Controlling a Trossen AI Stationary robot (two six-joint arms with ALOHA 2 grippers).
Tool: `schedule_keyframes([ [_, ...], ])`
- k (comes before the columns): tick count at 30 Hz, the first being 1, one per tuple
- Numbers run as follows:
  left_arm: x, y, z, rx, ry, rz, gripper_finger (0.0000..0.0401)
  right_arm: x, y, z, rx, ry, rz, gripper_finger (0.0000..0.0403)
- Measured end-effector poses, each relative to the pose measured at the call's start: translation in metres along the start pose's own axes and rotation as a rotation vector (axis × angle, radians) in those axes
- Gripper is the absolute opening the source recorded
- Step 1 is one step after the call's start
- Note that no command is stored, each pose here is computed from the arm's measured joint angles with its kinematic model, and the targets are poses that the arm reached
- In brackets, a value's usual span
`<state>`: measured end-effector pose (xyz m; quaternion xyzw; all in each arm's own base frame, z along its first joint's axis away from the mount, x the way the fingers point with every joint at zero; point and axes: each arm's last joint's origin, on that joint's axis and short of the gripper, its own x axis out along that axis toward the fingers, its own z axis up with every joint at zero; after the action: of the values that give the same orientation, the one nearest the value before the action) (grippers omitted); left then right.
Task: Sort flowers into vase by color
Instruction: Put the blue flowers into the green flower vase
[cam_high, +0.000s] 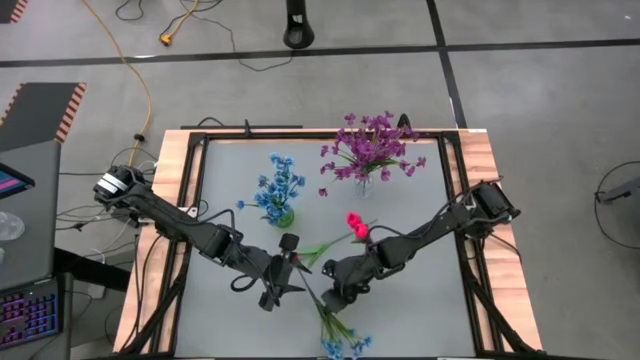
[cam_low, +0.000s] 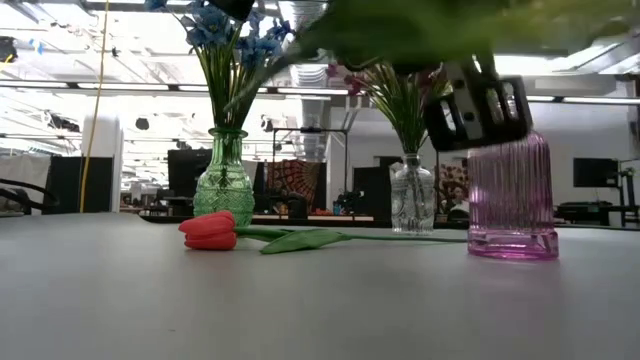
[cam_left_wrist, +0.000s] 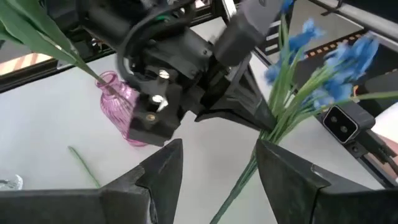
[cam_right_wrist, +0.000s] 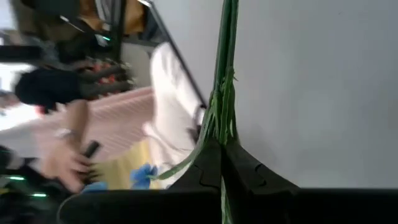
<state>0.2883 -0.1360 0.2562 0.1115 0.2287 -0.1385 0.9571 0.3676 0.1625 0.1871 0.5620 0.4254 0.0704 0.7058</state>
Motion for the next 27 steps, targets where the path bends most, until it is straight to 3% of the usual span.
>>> schedule_keyframes([
  [12, -0.001, -0.005, -0.001, 0.120, 0.007, -0.028, 0.0179, -0.009, 0.017, 0.025, 0.245, -0.039, 0.218, 0.0029],
  [21, -0.003, -0.017, -0.003, 0.204, 0.024, -0.075, 0.0169, -0.013, 0.019, 0.033, 0.358, -0.024, 0.264, 0.0029],
  [27, -0.004, -0.020, -0.003, 0.209, 0.021, -0.084, 0.0169, -0.014, 0.021, 0.033, 0.370, -0.020, 0.284, 0.0032],
])
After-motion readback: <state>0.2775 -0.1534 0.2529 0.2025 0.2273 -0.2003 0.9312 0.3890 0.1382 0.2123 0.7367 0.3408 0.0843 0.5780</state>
